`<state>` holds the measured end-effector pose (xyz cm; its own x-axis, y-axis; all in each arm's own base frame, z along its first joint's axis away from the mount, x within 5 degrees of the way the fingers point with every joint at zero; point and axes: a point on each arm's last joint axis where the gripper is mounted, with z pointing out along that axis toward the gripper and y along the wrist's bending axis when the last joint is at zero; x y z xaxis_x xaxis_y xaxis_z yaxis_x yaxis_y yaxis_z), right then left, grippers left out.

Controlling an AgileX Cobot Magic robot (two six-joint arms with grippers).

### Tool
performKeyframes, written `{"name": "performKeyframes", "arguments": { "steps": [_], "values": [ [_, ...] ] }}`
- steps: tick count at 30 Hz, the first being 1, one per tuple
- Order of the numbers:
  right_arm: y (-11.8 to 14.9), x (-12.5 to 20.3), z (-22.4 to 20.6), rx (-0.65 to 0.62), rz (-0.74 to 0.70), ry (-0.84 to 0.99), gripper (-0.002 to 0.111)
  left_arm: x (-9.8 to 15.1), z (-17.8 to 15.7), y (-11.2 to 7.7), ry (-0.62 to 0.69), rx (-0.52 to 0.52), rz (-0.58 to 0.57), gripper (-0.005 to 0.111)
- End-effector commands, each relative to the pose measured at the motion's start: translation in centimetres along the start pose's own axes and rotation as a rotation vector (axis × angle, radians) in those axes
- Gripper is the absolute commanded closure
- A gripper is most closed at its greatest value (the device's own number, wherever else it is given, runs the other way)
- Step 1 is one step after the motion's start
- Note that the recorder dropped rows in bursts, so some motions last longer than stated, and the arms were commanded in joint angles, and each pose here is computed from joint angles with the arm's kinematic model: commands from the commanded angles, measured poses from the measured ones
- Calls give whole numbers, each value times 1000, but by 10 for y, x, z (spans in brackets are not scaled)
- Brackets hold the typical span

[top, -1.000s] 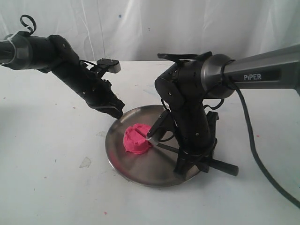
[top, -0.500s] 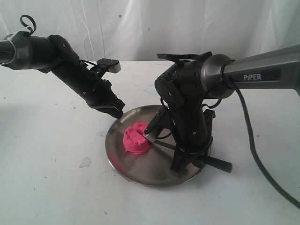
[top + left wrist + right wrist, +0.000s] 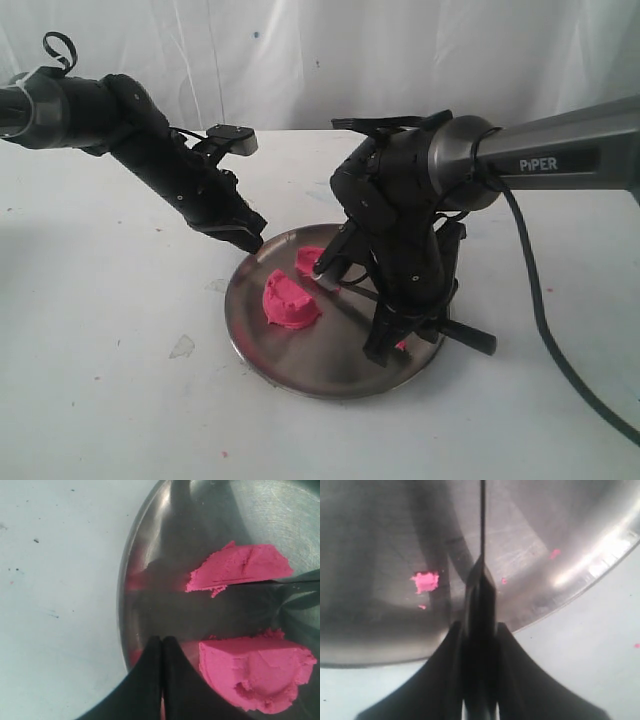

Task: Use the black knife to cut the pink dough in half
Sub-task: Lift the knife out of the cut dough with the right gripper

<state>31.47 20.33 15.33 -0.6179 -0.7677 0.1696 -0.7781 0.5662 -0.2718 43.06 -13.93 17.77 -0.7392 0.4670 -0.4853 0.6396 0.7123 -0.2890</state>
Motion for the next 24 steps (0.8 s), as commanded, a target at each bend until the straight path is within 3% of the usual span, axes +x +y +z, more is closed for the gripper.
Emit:
{"name": "performKeyframes", "arguments": {
  "steps": [1, 17, 24],
  "values": [
    [3, -1, 0, -36, -6, -12, 108, 0, -2, -5, 1, 26, -10, 107],
    [21, -6, -13, -243, -62, -121, 108, 0, -2, -5, 1, 26, -10, 107],
    [27, -7, -18, -254, -84, -136, 108, 0, -2, -5, 1, 26, -10, 107]
  ]
}}
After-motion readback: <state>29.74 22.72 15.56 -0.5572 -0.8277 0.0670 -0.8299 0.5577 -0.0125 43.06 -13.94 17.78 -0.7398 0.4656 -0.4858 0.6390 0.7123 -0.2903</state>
